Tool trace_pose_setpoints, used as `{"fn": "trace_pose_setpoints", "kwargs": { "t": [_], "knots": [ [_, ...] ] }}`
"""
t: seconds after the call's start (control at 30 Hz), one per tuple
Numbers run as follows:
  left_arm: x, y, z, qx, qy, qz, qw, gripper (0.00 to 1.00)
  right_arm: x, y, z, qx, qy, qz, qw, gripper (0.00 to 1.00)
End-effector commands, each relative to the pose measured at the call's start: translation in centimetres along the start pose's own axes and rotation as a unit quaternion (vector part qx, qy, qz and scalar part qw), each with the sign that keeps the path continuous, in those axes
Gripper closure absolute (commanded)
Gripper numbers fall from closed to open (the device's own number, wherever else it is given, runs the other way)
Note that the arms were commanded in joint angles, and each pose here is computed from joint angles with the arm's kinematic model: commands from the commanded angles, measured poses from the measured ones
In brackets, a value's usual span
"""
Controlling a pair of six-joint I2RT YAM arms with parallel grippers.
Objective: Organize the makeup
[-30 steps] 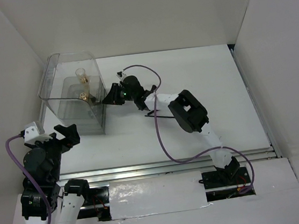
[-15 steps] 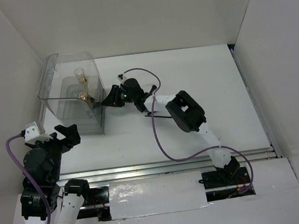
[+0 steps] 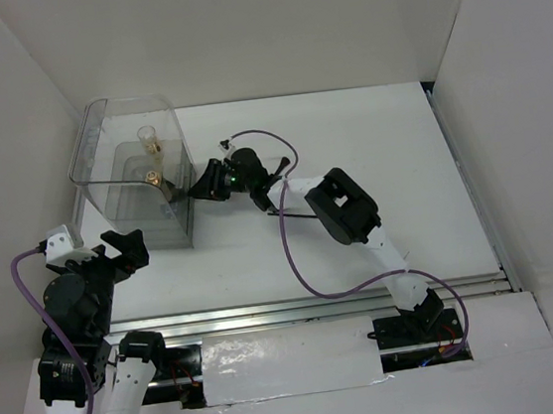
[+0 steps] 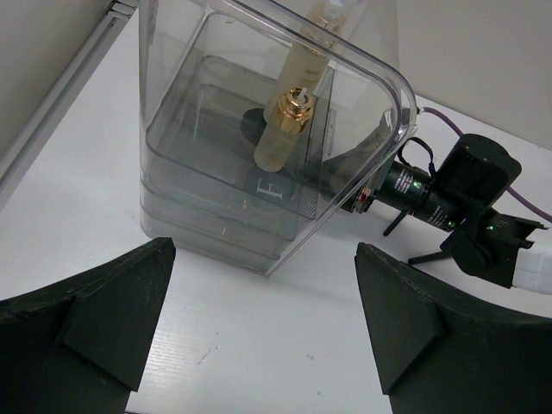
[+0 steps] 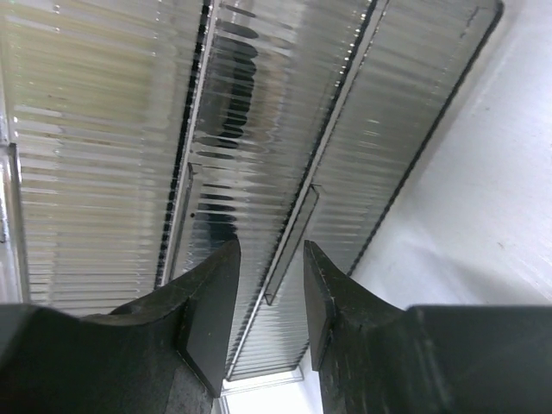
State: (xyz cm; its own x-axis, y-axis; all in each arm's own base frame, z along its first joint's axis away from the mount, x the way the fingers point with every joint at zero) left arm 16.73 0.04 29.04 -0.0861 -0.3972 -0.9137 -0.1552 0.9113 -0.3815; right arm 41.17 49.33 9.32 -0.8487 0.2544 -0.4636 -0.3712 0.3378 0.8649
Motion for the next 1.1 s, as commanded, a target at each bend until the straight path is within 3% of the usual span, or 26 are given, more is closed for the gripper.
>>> {"fn": "trace_pose_setpoints", "kwargs": {
  "t": [0.0, 0.77, 0.87, 0.9, 0.97, 1.0, 1.07],
  "knots": [
    [-0.6, -0.5, 0.1, 0.013, -0.017, -0.003, 1.000, 0.01, -0.4, 1.8, 0.8, -0.042, -0.006, -0.006, 0.999, 0.58],
    [-0.6, -0.5, 0.2, 0.014, -0.015, -0.003, 1.000, 0.01, 1.1, -0.4, 1.1, -0.039, 0.000, 0.033, 0.999, 0.72],
    [-0.6, -0.5, 0.2, 0.013, -0.015, -0.002, 1.000, 0.01, 1.0, -0.2, 1.1, -0.043, -0.002, 0.034, 0.998, 0.78],
    [-0.6, -0.5, 0.2, 0.013, -0.014, -0.003, 1.000, 0.01, 1.0, -0.2, 1.0, -0.045, -0.003, 0.035, 0.998, 0.87],
    [-0.6, -0.5, 0.2, 0.013, -0.015, -0.002, 1.000, 0.00, 1.1, 0.2, 1.0, -0.058, -0.003, 0.037, 0.998, 0.91],
    [-0.6, -0.5, 0.2, 0.013, -0.014, -0.003, 1.000, 0.01, 1.1, 0.2, 1.0, -0.061, -0.002, 0.040, 0.997, 0.98],
    [-0.6, -0.5, 0.2, 0.014, -0.015, -0.002, 1.000, 0.00, 0.7, 0.3, 0.9, -0.066, -0.006, 0.044, 0.997, 1.00]
  ]
}}
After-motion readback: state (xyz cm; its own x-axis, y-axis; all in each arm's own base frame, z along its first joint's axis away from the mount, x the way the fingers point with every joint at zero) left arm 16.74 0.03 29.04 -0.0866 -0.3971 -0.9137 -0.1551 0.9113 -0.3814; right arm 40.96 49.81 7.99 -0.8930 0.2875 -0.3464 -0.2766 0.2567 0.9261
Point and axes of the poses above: each gripper's point midway between its finger pads, its own z axis out along the fingers, its own y axis along the line the jaws close on, x = y × z, the point moved 2 cm from there along -z, back along the fingers, and after that the axes turned 3 degrees about -z, right-handed, at the moved point
